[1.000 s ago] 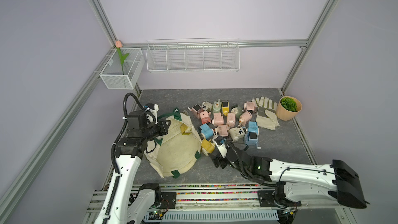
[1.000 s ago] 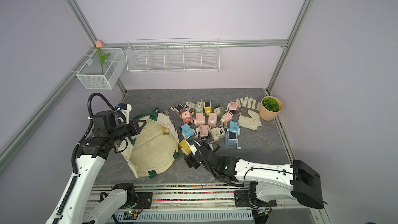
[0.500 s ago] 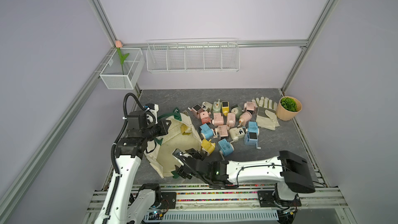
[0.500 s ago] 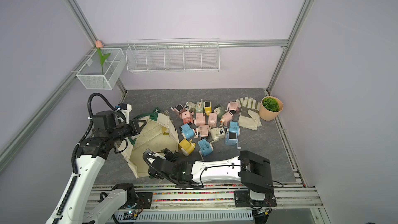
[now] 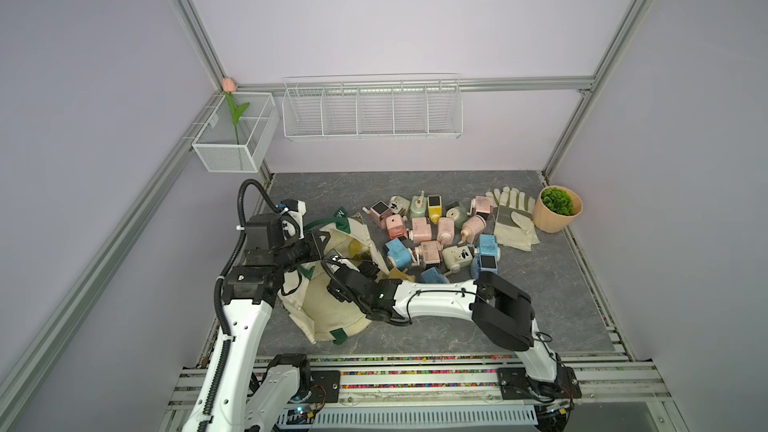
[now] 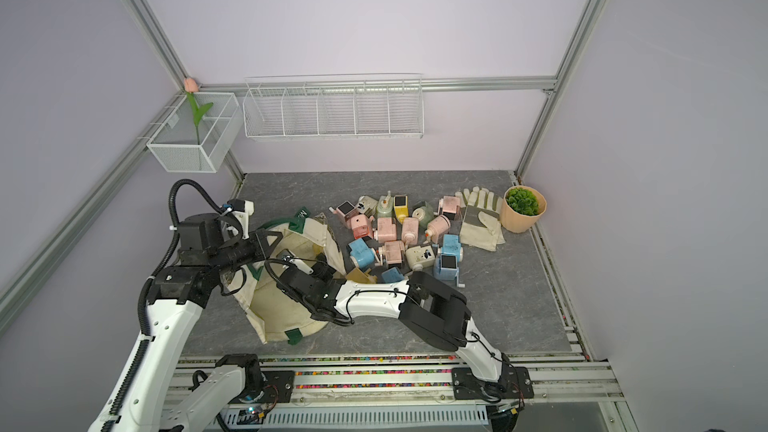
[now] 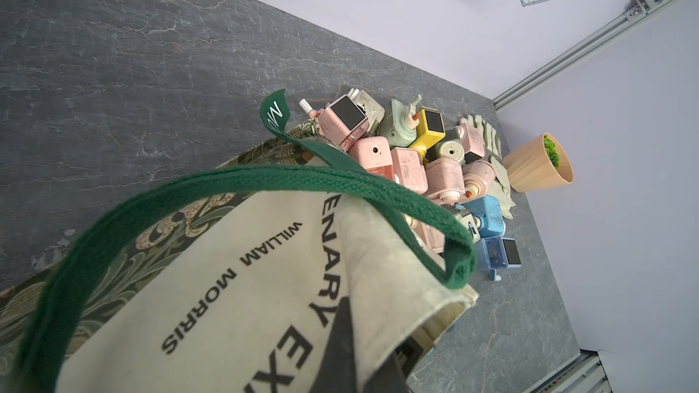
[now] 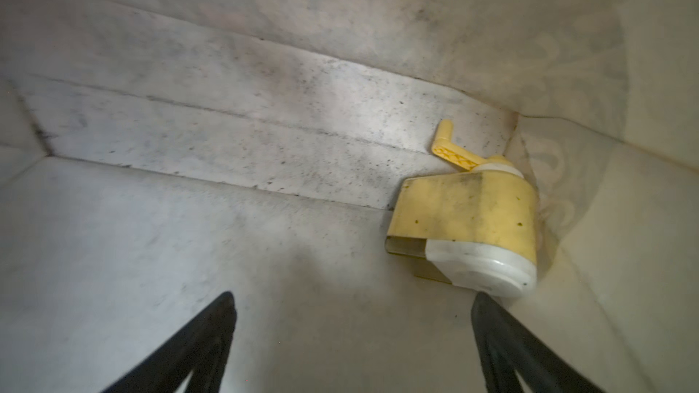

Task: Take out the pencil sharpeners from the tote bags
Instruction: Pick up the pencil sharpener from the canvas bag.

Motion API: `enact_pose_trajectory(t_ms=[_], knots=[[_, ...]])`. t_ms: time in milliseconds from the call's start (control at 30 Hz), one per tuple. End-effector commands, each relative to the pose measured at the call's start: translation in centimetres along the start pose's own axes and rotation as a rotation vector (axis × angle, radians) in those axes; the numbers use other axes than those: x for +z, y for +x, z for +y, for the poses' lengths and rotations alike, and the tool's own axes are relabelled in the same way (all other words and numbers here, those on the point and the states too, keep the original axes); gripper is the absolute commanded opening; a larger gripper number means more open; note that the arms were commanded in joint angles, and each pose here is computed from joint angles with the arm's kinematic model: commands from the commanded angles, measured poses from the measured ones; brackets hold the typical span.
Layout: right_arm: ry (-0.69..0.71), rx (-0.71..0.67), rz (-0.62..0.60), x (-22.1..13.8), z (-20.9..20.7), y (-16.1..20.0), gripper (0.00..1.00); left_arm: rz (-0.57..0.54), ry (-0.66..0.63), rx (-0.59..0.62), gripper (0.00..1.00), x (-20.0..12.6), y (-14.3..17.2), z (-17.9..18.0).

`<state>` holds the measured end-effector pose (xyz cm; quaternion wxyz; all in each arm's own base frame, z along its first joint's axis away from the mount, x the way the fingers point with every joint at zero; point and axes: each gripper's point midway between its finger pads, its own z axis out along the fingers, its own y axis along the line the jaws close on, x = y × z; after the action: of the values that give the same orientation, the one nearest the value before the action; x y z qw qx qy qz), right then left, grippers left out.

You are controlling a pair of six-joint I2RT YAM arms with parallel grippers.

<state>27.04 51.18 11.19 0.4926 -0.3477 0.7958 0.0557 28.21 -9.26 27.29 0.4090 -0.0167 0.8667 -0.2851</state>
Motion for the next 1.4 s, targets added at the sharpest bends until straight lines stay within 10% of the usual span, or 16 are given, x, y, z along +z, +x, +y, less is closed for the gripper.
enact_pose_trajectory(t_ms=[0, 567, 1367], knots=[[0.114, 0.0, -0.008, 1.7, -1.7, -0.2, 1.0, -0.062, 0.043, 0.035, 0.0, -0.8, -1.5, -1.2], [0.393, -0.186, -0.072, 5.2, -4.7, -2.1, 0.9, -0.047, 0.021, 0.036, 0.0, -0.2, -1.3, -0.6], [-0.034, -0.116, 0.138, 10.6, 0.3, 3.4, 0.9, -0.048, 0.018, 0.034, 0.0, -0.2, -1.3, -0.5]])
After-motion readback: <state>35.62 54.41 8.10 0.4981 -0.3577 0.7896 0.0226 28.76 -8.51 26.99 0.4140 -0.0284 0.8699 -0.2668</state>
